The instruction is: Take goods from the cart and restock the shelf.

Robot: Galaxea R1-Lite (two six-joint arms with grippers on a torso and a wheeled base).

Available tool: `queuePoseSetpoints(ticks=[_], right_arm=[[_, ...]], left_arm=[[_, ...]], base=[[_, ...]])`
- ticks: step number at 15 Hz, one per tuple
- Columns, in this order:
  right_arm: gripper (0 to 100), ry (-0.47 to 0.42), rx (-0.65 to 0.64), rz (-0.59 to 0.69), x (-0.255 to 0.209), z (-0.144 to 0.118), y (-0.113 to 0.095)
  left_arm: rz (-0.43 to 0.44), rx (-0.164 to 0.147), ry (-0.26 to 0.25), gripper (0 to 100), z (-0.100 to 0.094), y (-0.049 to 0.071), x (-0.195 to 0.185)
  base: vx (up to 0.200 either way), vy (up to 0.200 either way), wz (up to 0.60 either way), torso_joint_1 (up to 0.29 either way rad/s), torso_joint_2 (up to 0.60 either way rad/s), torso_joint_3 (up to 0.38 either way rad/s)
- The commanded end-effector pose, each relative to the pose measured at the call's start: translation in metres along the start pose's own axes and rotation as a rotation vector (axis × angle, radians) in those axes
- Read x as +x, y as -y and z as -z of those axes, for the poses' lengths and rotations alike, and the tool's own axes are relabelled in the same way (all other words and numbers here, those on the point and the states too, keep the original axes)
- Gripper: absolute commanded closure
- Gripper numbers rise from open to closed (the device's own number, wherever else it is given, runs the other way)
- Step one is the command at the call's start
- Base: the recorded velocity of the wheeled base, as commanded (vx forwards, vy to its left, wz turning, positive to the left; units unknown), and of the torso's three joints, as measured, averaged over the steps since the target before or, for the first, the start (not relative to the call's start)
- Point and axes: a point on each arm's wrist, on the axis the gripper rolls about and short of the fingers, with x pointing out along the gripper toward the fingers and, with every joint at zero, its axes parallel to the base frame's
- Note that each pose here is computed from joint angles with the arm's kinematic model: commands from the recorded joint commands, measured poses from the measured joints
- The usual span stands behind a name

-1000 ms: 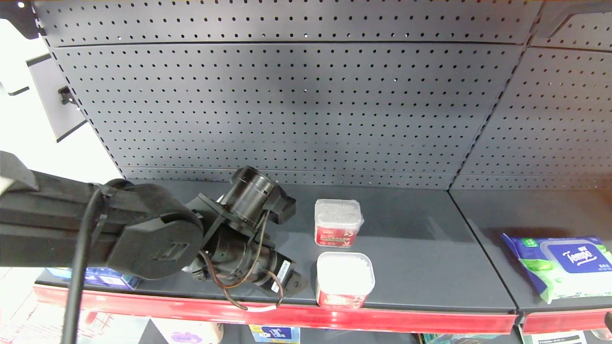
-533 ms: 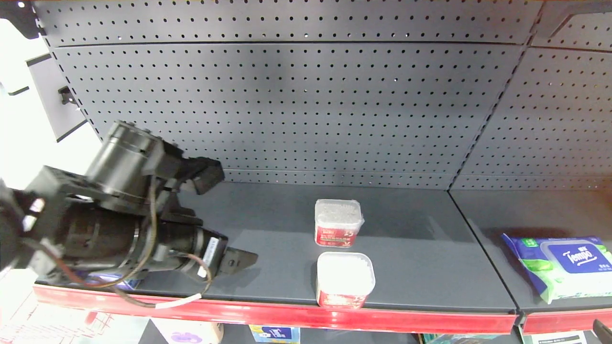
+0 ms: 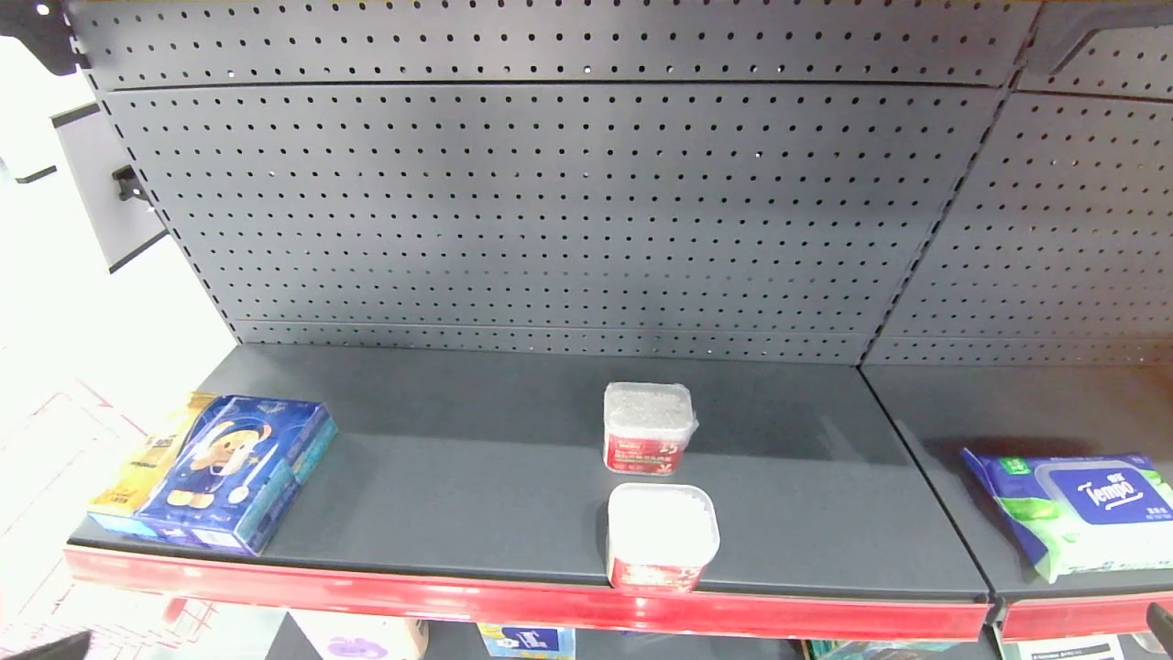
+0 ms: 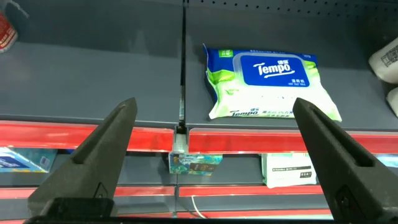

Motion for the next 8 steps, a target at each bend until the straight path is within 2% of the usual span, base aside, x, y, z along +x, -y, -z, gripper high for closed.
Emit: queuePoseSetpoints(ticks=[1,2,3,5,6,7,8], right_arm=[[0,0.005,0.000,0.000,-0.001,0.001,0.000],[0,0.013,0.001,0.003,-0.002,0.001,0.000],[0,0.013,0.001,0.004,-0.002,0.001,0.000],[0,0.023,0.002,0.007,-0.004,0.004,0.000],[0,0.032,0.003,0.010,-0.006,0.009,0.000],[0,0.035,0.003,0.010,-0.007,0.012,-0.001],[0,0.046,0.004,0.013,-0.009,0.019,-0.001]], left_arm=[[-0.162,-0.135,0.037,0,0.056,-0.010,-0.034],[-0.181,-0.162,0.004,0,0.064,-0.009,-0.036],[-0.185,-0.210,-0.018,0,0.067,-0.009,-0.037],[-0.197,-0.324,-0.059,0,0.069,-0.009,-0.033],[-0.226,-0.400,-0.102,0,0.073,-0.008,-0.033],[-0.242,-0.411,-0.131,0,0.076,-0.008,-0.034],[-0.281,-0.426,-0.182,0,0.086,-0.006,-0.038]], base=[[0.000,0.000,0.00,0.000,0.00,0.000],[0.000,0.000,0.00,0.000,0.00,0.000],[0.000,0.000,0.00,0.000,0.00,0.000],[0.000,0.000,0.00,0.000,0.00,0.000],[0.000,0.000,0.00,0.000,0.00,0.000],[0.000,0.000,0.00,0.000,0.00,0.000],[0.000,0.000,0.00,0.000,0.00,0.000]])
